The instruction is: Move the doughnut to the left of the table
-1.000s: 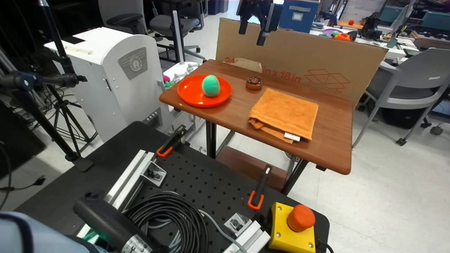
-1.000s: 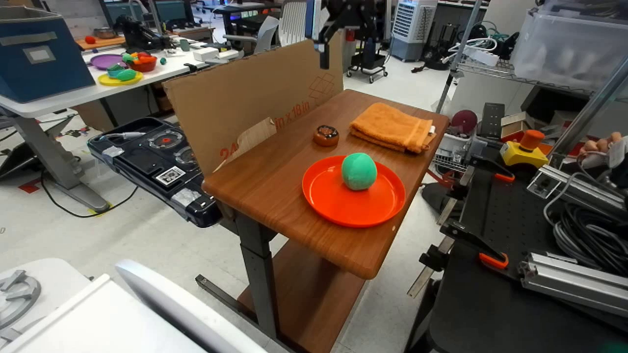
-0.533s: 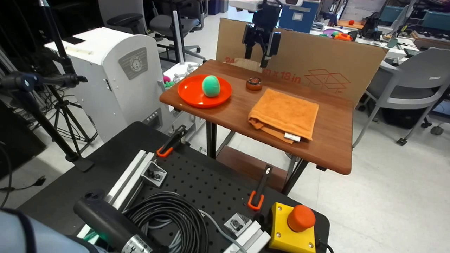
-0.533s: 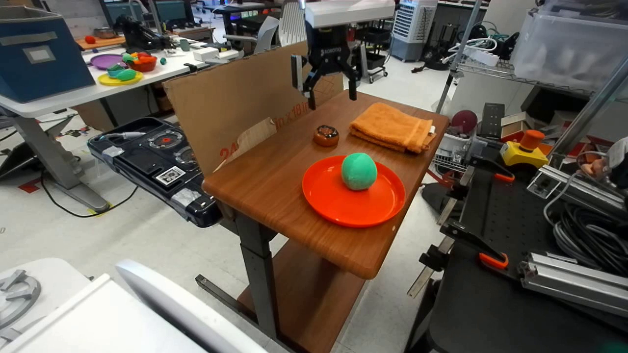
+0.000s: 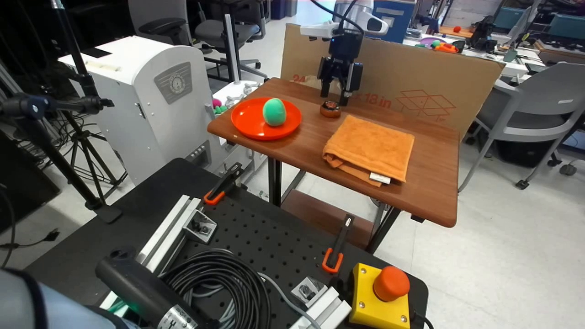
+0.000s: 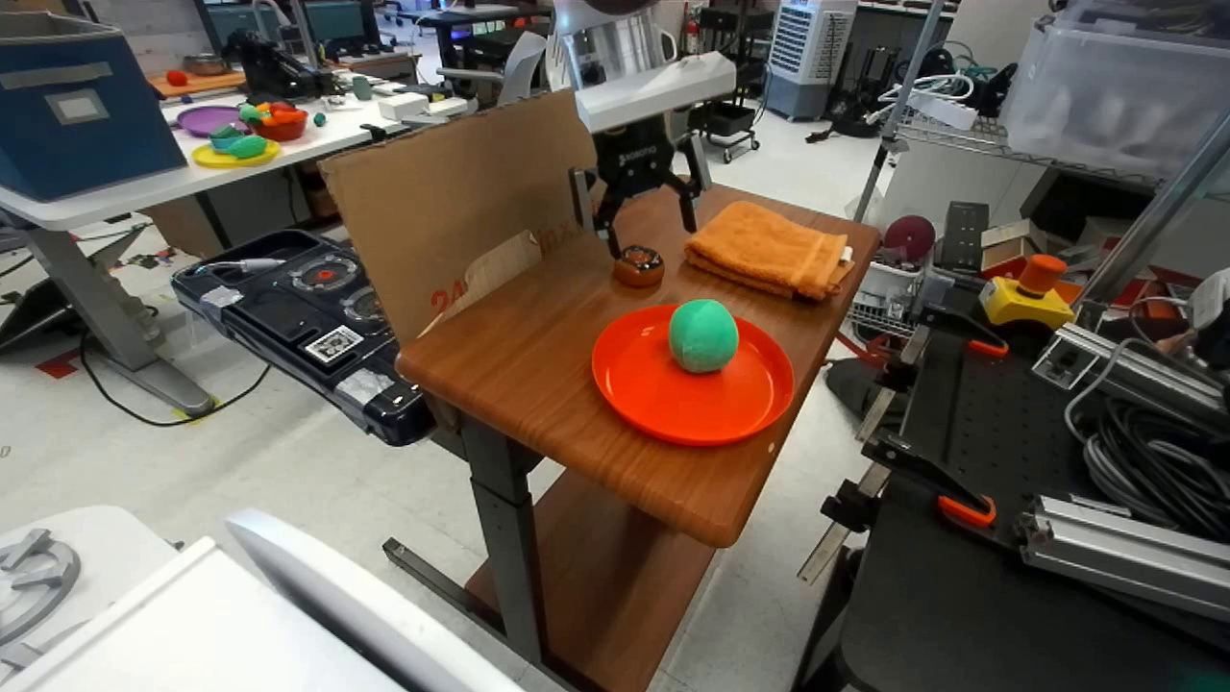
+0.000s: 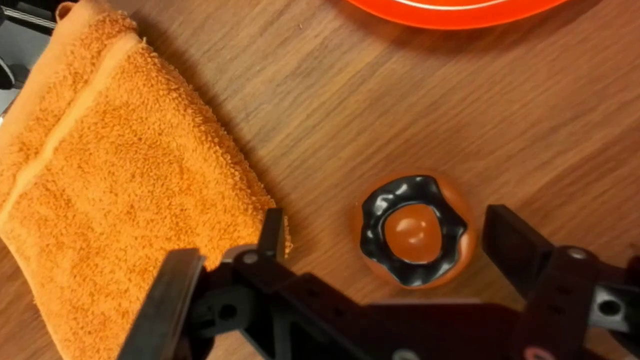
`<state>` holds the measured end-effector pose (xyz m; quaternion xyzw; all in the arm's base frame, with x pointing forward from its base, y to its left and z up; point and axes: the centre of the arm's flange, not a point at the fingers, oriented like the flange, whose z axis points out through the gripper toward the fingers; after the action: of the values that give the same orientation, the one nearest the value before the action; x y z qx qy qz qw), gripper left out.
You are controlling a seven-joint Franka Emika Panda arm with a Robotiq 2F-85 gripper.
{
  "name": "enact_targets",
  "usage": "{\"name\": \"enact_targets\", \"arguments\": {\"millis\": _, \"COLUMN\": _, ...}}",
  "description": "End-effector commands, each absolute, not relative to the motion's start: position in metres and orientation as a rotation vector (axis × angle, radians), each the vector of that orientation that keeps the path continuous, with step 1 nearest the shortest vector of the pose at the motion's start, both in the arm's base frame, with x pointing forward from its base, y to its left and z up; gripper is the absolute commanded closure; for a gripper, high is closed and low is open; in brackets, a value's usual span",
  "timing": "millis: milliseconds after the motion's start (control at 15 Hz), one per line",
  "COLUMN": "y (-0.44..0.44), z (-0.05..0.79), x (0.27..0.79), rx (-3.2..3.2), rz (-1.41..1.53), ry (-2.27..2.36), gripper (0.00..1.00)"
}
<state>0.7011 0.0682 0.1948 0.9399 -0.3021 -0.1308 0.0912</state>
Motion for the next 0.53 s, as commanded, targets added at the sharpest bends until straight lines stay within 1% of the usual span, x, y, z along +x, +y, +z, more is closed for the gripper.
{"name": "enact_targets", "arguments": {"millis": 0, "y": 0.075, "z": 0.183, "x": 0.725, "rx": 2.726, "rz": -0.407, "ry": -0.909, "gripper": 0.0}}
{"name": "enact_targets", "arguments": {"millis": 333, "y": 0.082, "z": 0.163, "x": 0.731, "rx": 2.689, "rz": -0.425, "ry": -0.916, "gripper": 0.0}}
{"name": "enact_targets", "arguments": {"millis": 400, "y": 0.082, "z": 0.16, "x": 0.732, "rx": 2.684, "rz": -0.426, "ry": -0.919, "gripper": 0.11}}
{"name": "enact_targets", "arguments": {"millis": 467, "y": 0.083, "z": 0.157, "x": 0.733, "rx": 2.688, "rz": -0.426, "ry": -0.923, "gripper": 0.28}}
